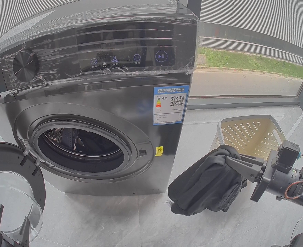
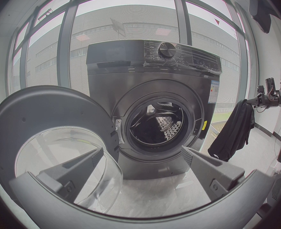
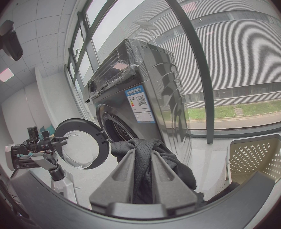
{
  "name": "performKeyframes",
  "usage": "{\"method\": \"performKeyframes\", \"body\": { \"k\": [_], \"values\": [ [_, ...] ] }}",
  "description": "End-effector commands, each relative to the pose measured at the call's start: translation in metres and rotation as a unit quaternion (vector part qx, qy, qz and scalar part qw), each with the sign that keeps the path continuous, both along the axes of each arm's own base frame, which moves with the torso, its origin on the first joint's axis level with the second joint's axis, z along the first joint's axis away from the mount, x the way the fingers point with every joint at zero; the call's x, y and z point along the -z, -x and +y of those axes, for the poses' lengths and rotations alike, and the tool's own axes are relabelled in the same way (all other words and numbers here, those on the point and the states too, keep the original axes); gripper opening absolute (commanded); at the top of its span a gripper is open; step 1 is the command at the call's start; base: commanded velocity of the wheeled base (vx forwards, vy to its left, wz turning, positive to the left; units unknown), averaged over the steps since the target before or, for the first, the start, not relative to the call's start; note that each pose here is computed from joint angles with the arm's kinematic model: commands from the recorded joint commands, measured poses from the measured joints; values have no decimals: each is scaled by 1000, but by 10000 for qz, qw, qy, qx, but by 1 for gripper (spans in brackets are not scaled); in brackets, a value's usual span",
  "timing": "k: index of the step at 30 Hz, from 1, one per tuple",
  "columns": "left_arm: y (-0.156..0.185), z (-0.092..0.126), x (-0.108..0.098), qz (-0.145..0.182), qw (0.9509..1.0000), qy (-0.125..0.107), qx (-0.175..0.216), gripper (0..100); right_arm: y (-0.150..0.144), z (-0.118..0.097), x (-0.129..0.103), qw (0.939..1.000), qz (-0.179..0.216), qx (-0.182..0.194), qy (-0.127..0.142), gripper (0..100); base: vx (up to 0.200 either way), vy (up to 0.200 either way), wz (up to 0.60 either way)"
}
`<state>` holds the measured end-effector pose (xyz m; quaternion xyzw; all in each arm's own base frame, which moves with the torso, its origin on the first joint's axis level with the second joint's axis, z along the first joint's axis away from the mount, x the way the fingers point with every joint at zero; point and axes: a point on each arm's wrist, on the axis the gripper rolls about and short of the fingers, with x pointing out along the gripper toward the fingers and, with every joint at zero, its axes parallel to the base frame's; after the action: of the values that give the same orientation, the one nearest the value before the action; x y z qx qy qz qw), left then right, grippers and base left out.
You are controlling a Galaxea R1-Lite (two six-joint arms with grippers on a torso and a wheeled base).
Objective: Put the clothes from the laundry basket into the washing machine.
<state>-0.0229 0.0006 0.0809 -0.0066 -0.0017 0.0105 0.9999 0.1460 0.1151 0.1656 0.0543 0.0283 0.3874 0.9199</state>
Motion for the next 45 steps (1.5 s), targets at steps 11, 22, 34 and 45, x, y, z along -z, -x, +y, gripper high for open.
{"method": "performKeyframes", "body": {
  "k": [11, 22, 34, 45],
  "values": [
    [0, 0, 5, 17, 10000, -28, -2, 100, 21, -20, 10, 9967, 631, 147, -488, 0, -91, 0, 0],
    [0, 0, 5, 15, 10000, 41, -17, 100, 24, -38, 14, 9953, 592, 566, -517, 0, -18, 0, 0],
    [0, 0, 5, 14, 10000, 72, -17, 100, 35, -46, 19, 9951, 591, 612, -510, 0, 0, 167, 0],
    [0, 0, 5, 17, 10000, -28, -10, 100, 35, -43, 21, 9955, 661, 503, -461, 0, 0, 91, 0]
  ]
}}
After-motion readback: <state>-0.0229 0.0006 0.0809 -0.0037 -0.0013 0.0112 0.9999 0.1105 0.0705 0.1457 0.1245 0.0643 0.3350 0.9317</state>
